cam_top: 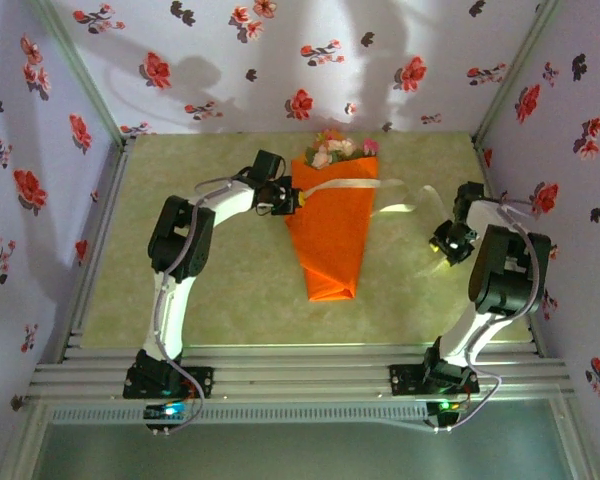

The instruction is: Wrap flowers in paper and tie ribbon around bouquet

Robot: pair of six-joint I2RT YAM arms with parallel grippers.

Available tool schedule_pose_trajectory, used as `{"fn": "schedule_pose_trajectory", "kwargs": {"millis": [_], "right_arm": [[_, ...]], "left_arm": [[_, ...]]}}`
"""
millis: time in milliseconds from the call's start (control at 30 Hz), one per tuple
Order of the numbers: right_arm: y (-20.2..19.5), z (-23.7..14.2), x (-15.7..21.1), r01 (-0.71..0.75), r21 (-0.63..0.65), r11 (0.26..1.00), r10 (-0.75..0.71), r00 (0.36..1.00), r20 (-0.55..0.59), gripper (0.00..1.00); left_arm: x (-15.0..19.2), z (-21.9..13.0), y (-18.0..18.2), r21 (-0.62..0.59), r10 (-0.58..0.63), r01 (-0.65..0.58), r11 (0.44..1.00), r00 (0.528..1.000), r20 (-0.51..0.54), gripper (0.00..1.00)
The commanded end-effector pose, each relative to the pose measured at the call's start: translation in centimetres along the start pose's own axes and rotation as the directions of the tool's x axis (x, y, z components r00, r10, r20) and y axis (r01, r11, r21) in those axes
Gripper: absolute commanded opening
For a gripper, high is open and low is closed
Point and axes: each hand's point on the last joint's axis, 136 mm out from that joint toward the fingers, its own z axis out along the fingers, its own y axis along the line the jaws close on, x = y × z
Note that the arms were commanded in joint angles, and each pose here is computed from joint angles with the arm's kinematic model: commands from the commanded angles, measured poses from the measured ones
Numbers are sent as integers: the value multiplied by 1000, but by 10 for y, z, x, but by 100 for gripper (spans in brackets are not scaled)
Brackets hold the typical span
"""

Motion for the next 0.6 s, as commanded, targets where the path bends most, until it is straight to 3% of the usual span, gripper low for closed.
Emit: {"fn": "schedule_pose_trajectory", "kwargs": {"millis": [0,67,167,433,567], "right_arm": [[-4,7,10,17,15,1000,-16,999,-30,26],[-6,5,18,12,16,1000,-11,1000,-23,12],[-6,-7,31,38,27,999,-38,999,6,0],[23,-62,78,136,-109,985,-130,990,58,0],[76,-107,132,326,-305,895,-313,945,92,0]], "left_arm": [[18,-16,-10,30,75,-74,997,996,-41,0],[22,-17,-10,30,89,-87,996,995,-49,0],[25,-17,-9,29,102,-100,995,993,-59,0],[28,-13,-6,26,138,-136,990,988,-68,0],[30,-10,-8,30,170,-168,985,983,-74,0]]}}
